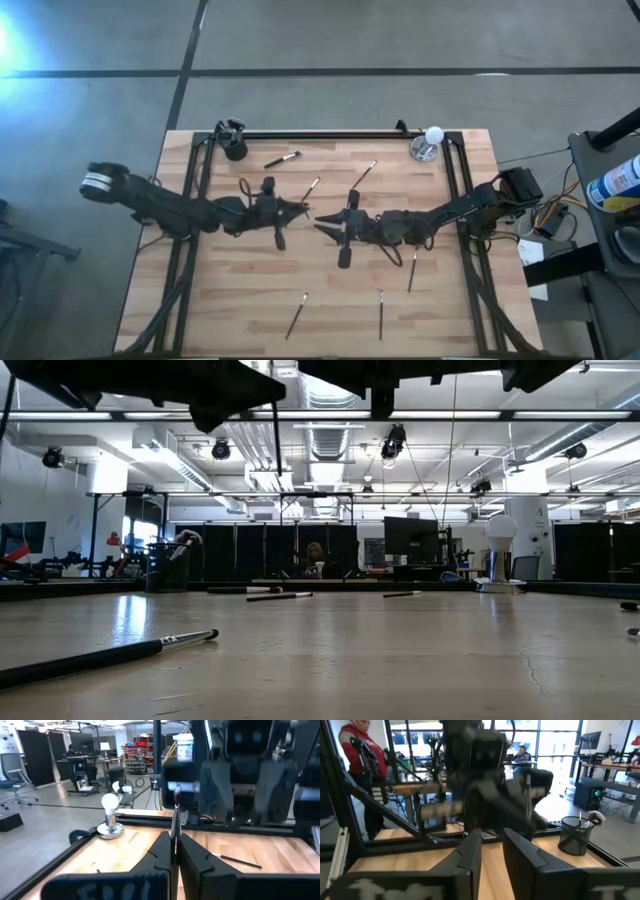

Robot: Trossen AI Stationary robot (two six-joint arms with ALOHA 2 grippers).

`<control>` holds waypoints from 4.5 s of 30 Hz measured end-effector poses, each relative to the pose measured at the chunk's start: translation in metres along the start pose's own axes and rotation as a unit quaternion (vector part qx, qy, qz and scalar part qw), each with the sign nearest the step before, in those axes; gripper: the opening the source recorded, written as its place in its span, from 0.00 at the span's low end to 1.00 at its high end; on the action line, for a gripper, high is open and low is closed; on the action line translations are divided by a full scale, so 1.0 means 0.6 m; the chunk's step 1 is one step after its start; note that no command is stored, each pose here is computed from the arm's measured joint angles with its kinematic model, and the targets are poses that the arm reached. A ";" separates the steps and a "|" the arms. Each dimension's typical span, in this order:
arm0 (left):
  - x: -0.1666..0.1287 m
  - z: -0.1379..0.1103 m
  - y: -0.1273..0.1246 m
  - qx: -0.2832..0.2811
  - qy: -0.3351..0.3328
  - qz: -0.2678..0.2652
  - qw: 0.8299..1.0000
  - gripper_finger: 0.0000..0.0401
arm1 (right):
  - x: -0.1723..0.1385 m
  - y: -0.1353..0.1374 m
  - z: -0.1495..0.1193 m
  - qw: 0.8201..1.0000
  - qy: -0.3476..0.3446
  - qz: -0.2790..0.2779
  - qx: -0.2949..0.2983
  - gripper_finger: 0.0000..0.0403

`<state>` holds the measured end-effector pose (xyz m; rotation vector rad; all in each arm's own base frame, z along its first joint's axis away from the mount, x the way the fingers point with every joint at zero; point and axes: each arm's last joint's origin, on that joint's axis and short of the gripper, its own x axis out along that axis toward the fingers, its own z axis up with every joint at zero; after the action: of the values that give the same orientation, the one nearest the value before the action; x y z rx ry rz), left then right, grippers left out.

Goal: Pick & Place Makeup Supplies
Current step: Put the makeup brush into the makeup holder

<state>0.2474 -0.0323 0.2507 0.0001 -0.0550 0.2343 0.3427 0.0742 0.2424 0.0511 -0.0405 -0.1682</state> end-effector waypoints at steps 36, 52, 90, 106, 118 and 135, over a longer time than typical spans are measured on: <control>-0.106 -0.028 0.320 0.034 0.008 0.421 0.906 0.03 | -0.063 -0.066 -0.075 0.999 0.028 -0.030 -0.034 0.02; -0.133 -0.037 0.357 0.035 0.053 0.512 0.856 0.03 | -0.063 -0.066 -0.075 0.998 0.028 -0.030 -0.043 0.02; -0.127 -0.044 0.390 -0.036 0.183 0.501 0.845 0.14 | -0.063 -0.066 -0.074 0.998 0.025 -0.030 -0.042 0.02; -0.113 -0.004 0.274 -0.036 0.187 0.308 0.932 0.03 | -0.064 -0.067 -0.084 0.997 0.052 -0.036 -0.049 0.02; -0.069 -0.061 0.158 -0.010 0.265 0.176 0.948 0.00 | -0.091 -0.074 -0.124 0.993 0.106 -0.035 -0.038 0.02; 0.110 -0.073 0.315 -0.037 0.389 0.244 0.887 0.01 | -0.103 -0.075 -0.137 0.992 0.120 -0.033 -0.032 0.02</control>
<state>0.2698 0.1668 0.2094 -0.1862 0.7504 0.7231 0.2782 0.0440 0.1558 0.0089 0.2066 -0.2282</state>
